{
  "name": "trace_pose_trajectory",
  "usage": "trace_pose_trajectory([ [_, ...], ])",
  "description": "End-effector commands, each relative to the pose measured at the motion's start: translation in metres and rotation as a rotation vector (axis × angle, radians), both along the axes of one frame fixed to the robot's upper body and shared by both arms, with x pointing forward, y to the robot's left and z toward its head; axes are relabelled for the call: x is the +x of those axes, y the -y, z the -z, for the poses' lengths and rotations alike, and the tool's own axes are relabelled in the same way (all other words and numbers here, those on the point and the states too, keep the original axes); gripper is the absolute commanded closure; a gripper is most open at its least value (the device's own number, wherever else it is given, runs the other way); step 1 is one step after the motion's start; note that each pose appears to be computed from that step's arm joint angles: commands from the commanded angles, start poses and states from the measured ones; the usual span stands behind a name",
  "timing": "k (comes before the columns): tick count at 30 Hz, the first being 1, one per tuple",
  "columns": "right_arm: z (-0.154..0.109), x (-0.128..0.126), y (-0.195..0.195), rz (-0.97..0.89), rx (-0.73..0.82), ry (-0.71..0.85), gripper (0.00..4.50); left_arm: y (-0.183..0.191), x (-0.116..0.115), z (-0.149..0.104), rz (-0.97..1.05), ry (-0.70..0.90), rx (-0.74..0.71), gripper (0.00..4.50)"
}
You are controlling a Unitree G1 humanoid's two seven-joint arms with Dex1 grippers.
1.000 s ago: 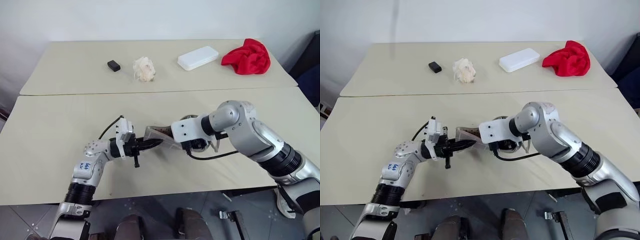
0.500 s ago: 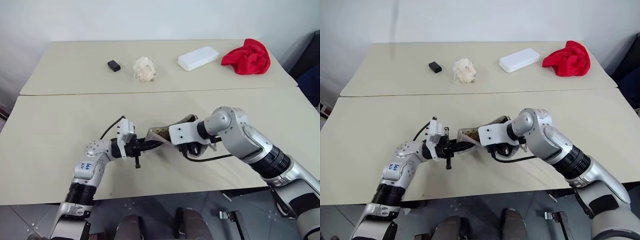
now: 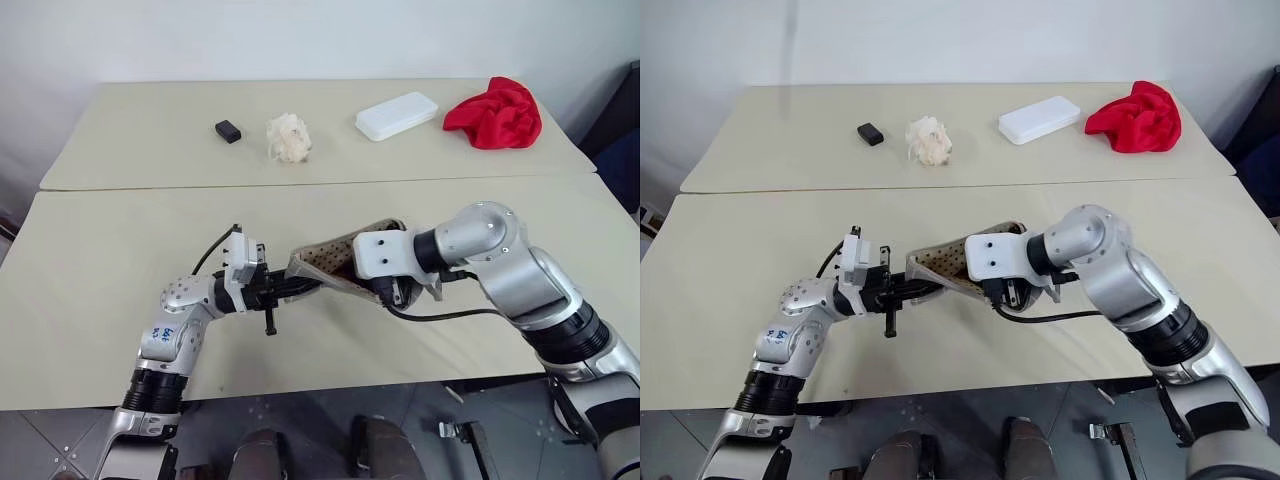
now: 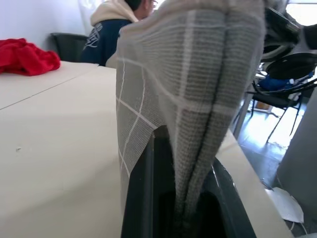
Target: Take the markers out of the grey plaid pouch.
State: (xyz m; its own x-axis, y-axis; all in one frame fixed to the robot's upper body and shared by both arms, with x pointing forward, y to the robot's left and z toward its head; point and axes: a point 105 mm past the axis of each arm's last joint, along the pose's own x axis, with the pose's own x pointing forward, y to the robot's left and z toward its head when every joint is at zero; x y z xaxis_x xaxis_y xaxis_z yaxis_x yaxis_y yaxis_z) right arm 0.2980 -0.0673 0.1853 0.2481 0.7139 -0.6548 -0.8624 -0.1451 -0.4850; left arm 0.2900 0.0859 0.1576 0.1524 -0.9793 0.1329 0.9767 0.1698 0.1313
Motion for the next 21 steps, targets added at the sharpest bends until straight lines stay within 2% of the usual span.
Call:
trace_pose_trajectory([
  [1,-0.023,-0.003,0.007,-0.025,0.076,0.057,3.89,-0.011,0.004,0.012,-0.055,-0.048,0.035,4.50],
  [10,-0.020,-0.004,0.024,0.000,0.212,-0.025,3.89,-0.015,0.001,0.014,-0.061,-0.051,0.052,4.50],
  [14,-0.008,0.015,0.055,0.085,0.034,0.086,3.89,-0.017,0.000,0.015,-0.062,-0.046,0.067,4.50],
  [17,-0.013,0.021,0.060,0.116,0.025,0.127,3.89,-0.018,-0.001,0.016,-0.067,-0.042,0.074,4.50],
  [21,-0.016,0.017,0.062,0.104,0.044,0.105,3.89,-0.019,-0.004,0.019,-0.063,-0.031,0.096,4.50],
])
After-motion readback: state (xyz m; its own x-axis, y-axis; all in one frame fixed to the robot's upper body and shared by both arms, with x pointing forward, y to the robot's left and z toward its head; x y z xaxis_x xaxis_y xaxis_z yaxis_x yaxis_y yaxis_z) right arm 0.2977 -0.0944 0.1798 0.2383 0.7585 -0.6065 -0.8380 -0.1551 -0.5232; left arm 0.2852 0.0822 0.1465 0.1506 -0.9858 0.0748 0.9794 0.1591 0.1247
